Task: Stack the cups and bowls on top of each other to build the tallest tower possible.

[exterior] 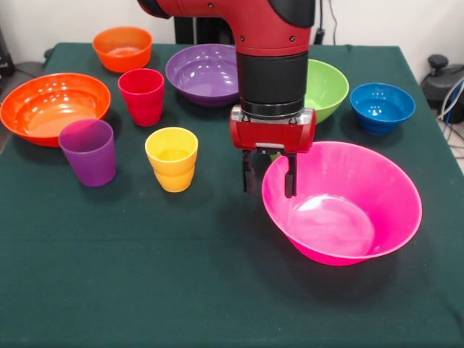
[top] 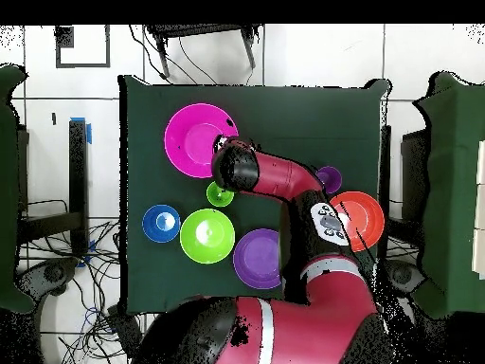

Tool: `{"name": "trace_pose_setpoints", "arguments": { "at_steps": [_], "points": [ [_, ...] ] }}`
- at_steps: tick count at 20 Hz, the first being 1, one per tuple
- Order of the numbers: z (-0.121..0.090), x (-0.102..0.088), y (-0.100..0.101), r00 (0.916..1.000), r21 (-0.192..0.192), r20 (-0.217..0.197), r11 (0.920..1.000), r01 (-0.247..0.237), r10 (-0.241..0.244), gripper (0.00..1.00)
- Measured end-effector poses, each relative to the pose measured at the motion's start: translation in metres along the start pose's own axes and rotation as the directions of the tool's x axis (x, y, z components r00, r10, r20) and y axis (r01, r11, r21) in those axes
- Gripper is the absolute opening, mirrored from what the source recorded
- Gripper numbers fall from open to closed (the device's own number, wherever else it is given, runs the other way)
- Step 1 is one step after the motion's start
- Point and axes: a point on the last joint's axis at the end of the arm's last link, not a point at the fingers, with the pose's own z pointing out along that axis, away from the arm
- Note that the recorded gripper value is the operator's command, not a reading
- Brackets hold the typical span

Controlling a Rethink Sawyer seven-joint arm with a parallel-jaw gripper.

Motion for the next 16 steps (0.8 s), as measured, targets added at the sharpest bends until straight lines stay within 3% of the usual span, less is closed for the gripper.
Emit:
{"name": "trace_pose_setpoints", "arguments": {
  "at_steps": [16],
  "points": [
    [0.0034,0.0028,0.0020,1.0000,-0.006,-0.007,1.0000,-0.002,0.002,1.00]
  ]
}}
